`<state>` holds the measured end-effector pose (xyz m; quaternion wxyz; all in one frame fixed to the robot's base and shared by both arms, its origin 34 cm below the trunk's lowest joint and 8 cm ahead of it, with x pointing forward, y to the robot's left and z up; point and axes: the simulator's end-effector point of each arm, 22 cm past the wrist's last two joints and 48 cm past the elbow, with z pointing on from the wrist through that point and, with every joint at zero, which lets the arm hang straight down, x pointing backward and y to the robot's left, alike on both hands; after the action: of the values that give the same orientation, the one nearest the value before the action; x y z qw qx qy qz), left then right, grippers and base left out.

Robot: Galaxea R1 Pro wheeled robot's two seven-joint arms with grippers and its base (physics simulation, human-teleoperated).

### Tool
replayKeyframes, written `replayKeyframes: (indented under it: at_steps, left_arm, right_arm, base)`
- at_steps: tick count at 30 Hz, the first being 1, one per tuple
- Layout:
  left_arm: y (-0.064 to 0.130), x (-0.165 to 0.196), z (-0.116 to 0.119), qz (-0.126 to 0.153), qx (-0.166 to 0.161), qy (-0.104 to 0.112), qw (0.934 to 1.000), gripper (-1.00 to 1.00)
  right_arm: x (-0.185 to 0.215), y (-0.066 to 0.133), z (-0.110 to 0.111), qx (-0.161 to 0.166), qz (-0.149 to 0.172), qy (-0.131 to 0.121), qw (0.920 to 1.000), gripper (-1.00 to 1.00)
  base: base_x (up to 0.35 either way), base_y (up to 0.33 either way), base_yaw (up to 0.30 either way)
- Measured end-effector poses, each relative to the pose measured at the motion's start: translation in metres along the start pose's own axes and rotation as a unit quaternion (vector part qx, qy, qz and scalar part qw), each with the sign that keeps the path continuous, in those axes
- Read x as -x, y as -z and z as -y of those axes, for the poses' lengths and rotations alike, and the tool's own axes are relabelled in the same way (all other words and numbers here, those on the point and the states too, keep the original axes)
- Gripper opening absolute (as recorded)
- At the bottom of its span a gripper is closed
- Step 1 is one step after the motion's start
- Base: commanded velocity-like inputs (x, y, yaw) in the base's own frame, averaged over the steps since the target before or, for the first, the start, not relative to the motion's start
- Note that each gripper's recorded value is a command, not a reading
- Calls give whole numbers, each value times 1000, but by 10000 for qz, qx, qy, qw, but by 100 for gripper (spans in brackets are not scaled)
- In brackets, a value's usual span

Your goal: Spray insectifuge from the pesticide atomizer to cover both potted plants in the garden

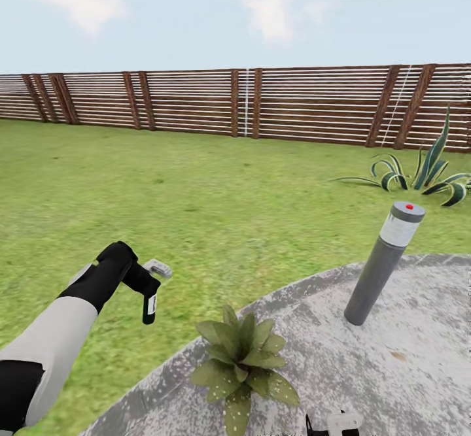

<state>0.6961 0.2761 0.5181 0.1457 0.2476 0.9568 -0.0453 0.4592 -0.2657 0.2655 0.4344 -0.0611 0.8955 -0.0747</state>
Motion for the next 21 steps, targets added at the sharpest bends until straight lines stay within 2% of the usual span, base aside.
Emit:
replayKeyframes:
  at_steps: [8,21]
  left_arm:
    - [0,0,0,-9,2,-2,10000,-100]
    - [-7,-9,3,-89,-75,37,9999,-100]
  right_arm:
    - [0,0,0,1,-1,1,10000,100]
    - [0,0,0,3,-1,3,10000,100]
  base:
    - [-52,329,-294]
    - [-134,315,-294]
